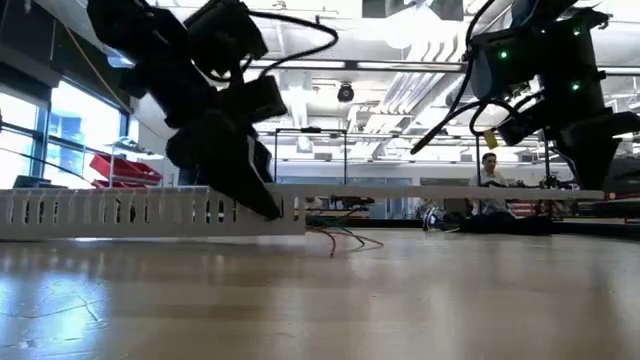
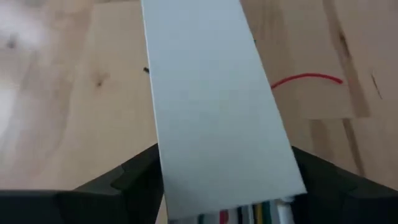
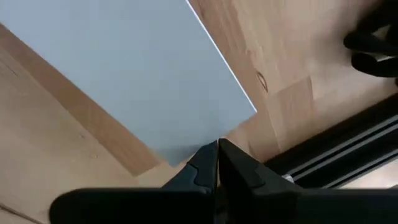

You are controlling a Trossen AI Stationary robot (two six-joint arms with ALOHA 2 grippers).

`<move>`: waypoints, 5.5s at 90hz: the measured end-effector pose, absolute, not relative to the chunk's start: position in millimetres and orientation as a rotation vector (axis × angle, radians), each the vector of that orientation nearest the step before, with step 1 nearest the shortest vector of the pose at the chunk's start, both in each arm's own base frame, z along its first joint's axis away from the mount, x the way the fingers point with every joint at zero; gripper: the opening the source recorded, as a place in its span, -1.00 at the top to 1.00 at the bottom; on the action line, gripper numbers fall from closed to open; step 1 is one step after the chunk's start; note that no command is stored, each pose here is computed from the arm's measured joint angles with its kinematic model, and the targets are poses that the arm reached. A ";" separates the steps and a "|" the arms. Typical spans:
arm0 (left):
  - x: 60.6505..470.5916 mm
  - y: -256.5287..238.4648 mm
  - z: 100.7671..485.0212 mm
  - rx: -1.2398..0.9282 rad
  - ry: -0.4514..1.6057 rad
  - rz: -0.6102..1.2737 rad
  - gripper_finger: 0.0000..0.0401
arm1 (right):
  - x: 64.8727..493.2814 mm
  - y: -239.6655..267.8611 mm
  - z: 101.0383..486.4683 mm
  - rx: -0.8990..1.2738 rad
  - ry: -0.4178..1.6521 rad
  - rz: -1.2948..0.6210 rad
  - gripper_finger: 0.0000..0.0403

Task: Ziptie cables
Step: Close the white cable duct

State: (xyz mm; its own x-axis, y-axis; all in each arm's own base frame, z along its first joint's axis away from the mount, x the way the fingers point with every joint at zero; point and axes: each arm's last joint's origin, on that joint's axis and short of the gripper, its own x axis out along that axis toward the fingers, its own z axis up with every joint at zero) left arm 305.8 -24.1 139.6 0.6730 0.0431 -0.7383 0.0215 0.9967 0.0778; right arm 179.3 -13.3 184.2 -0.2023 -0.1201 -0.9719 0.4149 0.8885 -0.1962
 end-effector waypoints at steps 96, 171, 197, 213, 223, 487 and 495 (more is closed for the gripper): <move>287.5 -36.5 146.6 0.050 0.934 0.129 0.05 | 185.9 -13.3 183.5 0.263 1.645 -0.487 1.00; 281.3 -34.6 152.0 0.102 1.037 0.089 -0.24 | 185.4 -11.1 186.6 0.360 1.661 -0.501 1.00; 277.5 -34.1 159.0 0.096 1.113 0.109 -0.25 | 184.6 -11.1 186.6 0.347 1.674 -0.483 1.00; 276.4 -33.9 158.5 0.070 1.122 0.127 -0.25 | 176.6 -10.7 188.5 0.296 1.756 -0.452 1.00; 276.4 -33.9 158.4 0.065 1.122 0.130 -0.25 | 173.4 -10.5 189.8 0.288 1.782 -0.446 1.00; 286.1 -30.1 163.3 0.063 1.070 0.140 -0.31 | 182.6 -1.2 165.3 0.338 1.617 -0.374 1.00; 286.1 -30.0 162.9 0.068 1.072 0.142 -0.27 | 182.6 -1.2 165.3 0.333 1.619 -0.368 1.00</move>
State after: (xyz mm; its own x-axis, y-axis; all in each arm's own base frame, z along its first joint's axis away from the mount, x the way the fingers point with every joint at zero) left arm 286.1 -30.0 162.9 0.4702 0.1490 -0.8699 -0.0833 0.9887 0.1243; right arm 182.6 -1.2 165.3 -0.0785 -0.0051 -0.9969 0.4268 0.9035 -0.0382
